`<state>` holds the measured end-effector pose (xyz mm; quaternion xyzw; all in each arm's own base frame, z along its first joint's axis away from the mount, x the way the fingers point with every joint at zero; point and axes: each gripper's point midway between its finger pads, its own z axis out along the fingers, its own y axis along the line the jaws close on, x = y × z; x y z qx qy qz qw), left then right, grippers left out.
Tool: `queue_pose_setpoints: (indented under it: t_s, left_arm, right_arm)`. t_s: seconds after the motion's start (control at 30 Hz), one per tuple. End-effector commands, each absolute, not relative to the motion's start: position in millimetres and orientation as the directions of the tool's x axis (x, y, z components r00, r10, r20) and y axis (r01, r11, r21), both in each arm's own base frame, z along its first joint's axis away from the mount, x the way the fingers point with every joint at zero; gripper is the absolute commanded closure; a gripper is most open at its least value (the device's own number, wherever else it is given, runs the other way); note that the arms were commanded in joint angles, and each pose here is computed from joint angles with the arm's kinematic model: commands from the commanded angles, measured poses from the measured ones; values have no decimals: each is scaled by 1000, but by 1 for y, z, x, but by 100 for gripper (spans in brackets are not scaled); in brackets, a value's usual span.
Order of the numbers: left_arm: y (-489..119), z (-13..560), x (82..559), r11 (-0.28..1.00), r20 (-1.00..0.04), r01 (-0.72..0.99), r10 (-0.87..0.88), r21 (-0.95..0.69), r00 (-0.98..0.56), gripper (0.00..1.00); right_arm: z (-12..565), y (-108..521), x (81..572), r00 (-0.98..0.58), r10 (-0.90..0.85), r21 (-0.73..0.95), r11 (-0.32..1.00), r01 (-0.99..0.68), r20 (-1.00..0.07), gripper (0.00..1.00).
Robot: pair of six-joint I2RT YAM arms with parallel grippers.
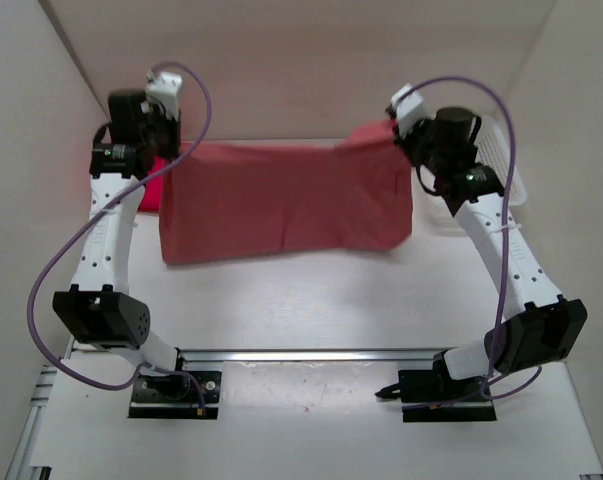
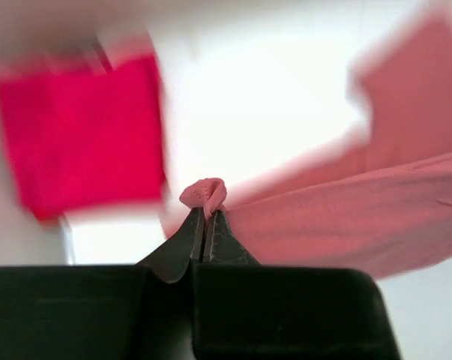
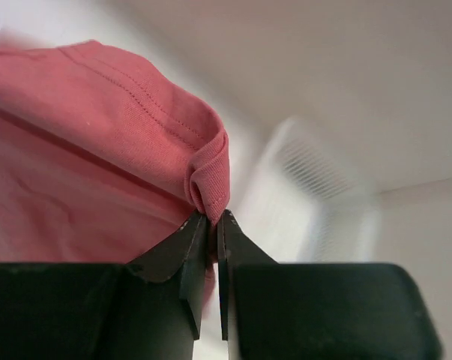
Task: Fold and stack the t-shirts
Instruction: Flatten out the tshirt
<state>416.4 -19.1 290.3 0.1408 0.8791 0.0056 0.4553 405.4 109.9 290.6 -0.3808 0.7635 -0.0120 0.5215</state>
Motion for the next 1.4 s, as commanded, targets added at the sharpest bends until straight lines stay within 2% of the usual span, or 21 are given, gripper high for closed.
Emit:
queue_pose_setpoints:
  t_s: [0.0, 0.1, 0.17, 0.3, 0.47, 0.57, 0.63, 0.73, 0.8, 0.87, 1.0, 1.1, 1.2, 1.33, 1.37]
  left_arm:
    - [9, 446, 440, 993, -977, 42, 119, 114, -178, 100]
    - [12, 480, 421, 992, -988, 20, 124, 122, -88, 100]
    - [15, 463, 410, 992, -985, 30, 126, 123, -114, 100]
    - [2, 439, 374, 981, -974, 84, 184, 174, -134, 100]
    - [-12, 348, 332, 965, -930, 176, 238, 194, -281, 100]
    - [-12, 296, 303, 959, -888, 214, 259, 188, -381, 100]
    - [-11, 263, 280, 955, -842, 237, 274, 180, -465, 100]
    - [-7, 218, 246, 942, -783, 276, 316, 191, -535, 100]
    - [-3, 183, 228, 924, -732, 314, 367, 217, -574, 100]
    - [8, 175, 215, 929, -711, 286, 365, 236, -601, 100]
    - [11, 165, 210, 928, -656, 305, 367, 213, -659, 100]
    - [13, 159, 204, 916, -599, 334, 399, 223, -694, 100]
    - [17, 157, 203, 932, -588, 295, 363, 212, -723, 100]
    - [24, 153, 206, 966, -578, 208, 257, 151, -775, 100]
    - [26, 148, 205, 973, -555, 194, 232, 128, -799, 100]
  right_arm:
    - [460, 78, 440, 116, -544, -556, 820, -132, -831, 100]
    - [496, 90, 425, 204, -541, -570, 812, -124, -816, 100]
    - [503, 92, 404, 235, -543, -581, 802, -137, -806, 100]
    - [446, 106, 379, 192, -590, -620, 725, -300, -784, 100]
    - [377, 128, 322, 180, -655, -620, 537, -572, -734, 100]
    - [323, 142, 277, 116, -670, -495, 409, -767, -733, 100]
    - [282, 150, 234, 38, -683, -335, 309, -890, -730, 100]
    - [243, 156, 184, -72, -677, -125, 238, -963, -732, 100]
    - [221, 155, 165, -103, -692, -59, 207, -976, -715, 100]
    - [184, 155, 141, -122, -736, 19, 147, -989, -666, 100]
    - [166, 160, 127, -124, -750, 75, 99, -992, -650, 100]
    - [158, 162, 132, -93, -764, 47, 82, -996, -639, 100]
    - [161, 168, 159, -99, -734, -22, 153, -988, -672, 100]
    - [180, 178, 223, -130, -617, -126, 354, -927, -776, 100]
    - [179, 180, 228, -137, -613, -125, 366, -922, -778, 100]
